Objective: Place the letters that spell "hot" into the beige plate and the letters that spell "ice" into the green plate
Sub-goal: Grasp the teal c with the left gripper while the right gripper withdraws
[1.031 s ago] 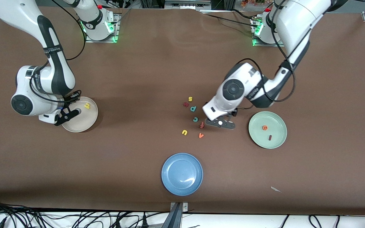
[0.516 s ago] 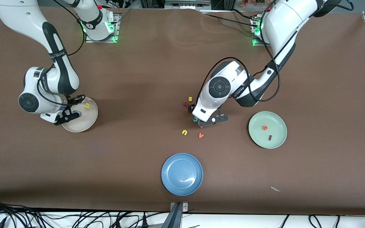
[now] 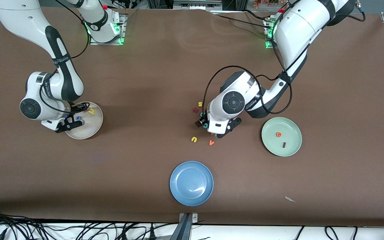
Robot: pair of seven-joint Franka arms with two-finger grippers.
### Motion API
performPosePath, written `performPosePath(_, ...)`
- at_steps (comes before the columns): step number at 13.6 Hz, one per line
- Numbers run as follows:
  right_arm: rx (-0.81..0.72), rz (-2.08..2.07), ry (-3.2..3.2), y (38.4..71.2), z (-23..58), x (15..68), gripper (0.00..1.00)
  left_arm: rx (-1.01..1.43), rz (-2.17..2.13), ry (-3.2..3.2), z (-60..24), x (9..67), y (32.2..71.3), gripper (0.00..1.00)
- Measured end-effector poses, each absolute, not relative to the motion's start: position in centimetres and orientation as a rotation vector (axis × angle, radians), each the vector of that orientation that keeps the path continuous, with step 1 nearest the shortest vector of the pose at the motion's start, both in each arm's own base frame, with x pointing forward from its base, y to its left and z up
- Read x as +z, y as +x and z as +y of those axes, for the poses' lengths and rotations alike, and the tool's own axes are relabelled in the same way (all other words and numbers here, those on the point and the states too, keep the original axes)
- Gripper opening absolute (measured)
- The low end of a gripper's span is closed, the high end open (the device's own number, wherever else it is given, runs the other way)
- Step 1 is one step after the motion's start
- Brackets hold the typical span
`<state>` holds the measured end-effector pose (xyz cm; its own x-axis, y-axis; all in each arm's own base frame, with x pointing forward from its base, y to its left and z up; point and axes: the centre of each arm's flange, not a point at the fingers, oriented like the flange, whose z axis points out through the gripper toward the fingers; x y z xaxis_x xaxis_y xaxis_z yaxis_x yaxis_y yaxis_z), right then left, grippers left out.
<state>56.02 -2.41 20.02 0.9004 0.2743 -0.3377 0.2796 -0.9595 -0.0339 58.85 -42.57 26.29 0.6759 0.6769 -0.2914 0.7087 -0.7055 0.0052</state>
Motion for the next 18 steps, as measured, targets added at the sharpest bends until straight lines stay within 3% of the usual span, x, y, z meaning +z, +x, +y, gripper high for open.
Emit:
performPosePath(1, -0.546, 0.400, 3.049, 56.6, -2.3, 21.0, 0.59, -0.405, 1.211, 2.743, -43.2, 25.9, 59.2, 1.00)
performPosePath(7, -0.499, 0.197, 3.060, 62.8, -1.3, 33.8, 0.60, -0.355, 1.341, 2.796, -42.8, 19.6, 60.0, 1.00)
performPosePath(9, -0.427, 0.166, 3.066, 64.3, -1.1, 37.5, 0.62, -0.360, 1.343, 2.798, -42.9, 19.3, 59.9, 0.93)
performPosePath(11, -0.355, 0.144, 3.069, 65.3, -1.2, 40.1, 0.81, -0.365, 1.332, 2.807, -43.5, 19.0, 59.4, 0.72)
performPosePath(12, -0.309, 0.138, 3.071, 65.8, -1.3, 41.5, 0.91, -0.371, 1.331, 2.811, -43.6, 18.6, 59.2, 0.72)
performPosePath(13, -0.257, 0.138, 3.073, 66.3, -1.2, 43.1, 0.98, -0.374, 1.330, 2.811, -43.8, 18.1, 59.1, 0.64)
performPosePath(15, -0.173, 0.139, 3.077, 66.7, -1.2, 46.3, 1.00, -0.373, 1.331, 2.805, -43.8, 17.4, 59.1, 0.59)
performPosePath(18, -0.089, 0.123, 3.087, 66.1, -1.3, 50.0, 1.00, -0.366, 1.332, 2.798, -43.8, 17.4, 59.2, 0.28)
